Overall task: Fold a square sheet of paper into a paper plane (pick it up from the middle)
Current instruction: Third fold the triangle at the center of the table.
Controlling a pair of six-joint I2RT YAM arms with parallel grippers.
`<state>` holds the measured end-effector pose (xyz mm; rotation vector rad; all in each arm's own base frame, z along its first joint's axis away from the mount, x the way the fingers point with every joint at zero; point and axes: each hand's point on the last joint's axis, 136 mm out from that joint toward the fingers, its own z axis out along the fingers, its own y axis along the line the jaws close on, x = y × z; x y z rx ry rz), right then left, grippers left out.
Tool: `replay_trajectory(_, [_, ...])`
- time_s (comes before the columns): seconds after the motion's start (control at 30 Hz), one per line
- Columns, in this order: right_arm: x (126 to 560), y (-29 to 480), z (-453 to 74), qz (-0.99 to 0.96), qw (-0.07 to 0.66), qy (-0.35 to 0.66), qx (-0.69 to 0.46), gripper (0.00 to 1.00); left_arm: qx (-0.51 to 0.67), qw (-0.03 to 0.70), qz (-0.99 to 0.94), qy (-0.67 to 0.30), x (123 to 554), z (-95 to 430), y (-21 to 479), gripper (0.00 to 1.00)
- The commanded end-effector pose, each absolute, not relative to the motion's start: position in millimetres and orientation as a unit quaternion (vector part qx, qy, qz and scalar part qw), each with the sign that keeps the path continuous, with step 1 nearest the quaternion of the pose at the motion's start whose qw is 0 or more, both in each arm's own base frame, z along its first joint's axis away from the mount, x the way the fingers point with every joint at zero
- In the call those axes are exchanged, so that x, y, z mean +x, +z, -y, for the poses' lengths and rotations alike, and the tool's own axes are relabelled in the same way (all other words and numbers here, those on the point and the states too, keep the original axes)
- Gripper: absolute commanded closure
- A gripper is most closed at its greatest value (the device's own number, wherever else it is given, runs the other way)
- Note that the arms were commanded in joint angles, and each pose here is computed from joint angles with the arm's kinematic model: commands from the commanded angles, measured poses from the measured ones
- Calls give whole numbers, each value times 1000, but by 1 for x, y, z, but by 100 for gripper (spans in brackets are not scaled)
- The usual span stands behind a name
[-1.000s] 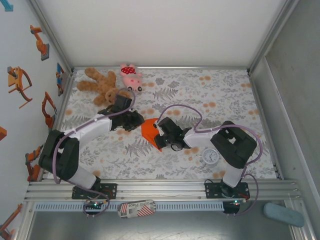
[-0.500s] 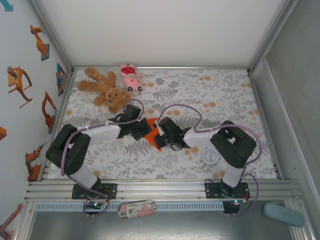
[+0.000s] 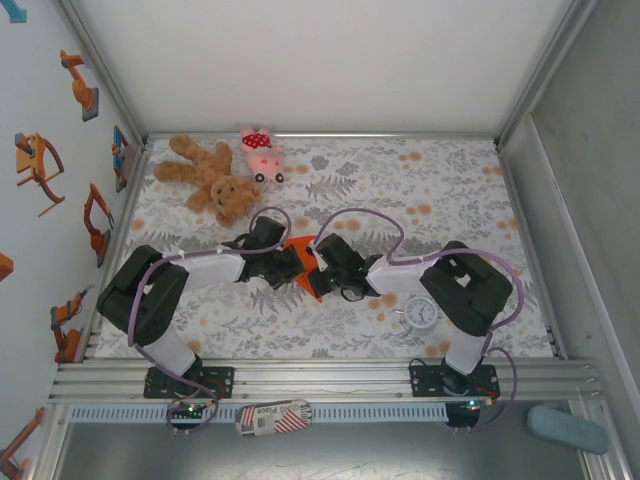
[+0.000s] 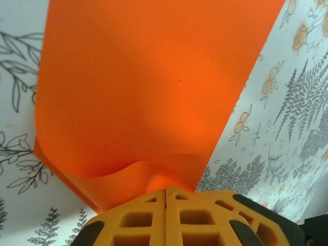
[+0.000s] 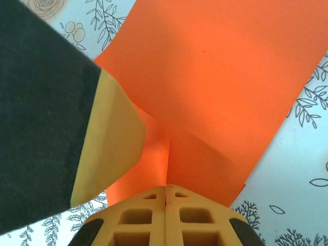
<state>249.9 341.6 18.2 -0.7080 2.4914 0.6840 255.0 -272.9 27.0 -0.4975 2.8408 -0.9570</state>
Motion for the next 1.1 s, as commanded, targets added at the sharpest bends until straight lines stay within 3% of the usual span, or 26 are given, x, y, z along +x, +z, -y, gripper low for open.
replay_trajectory(0.0, [250, 1, -330, -921, 209, 220, -244, 100, -168, 41, -936, -306, 248, 271, 17, 96])
replay_trajectory(1.07, [253, 11, -332, -920, 215, 226, -239, 100, -168, 25, -953, -250, 240, 256, -5, 97])
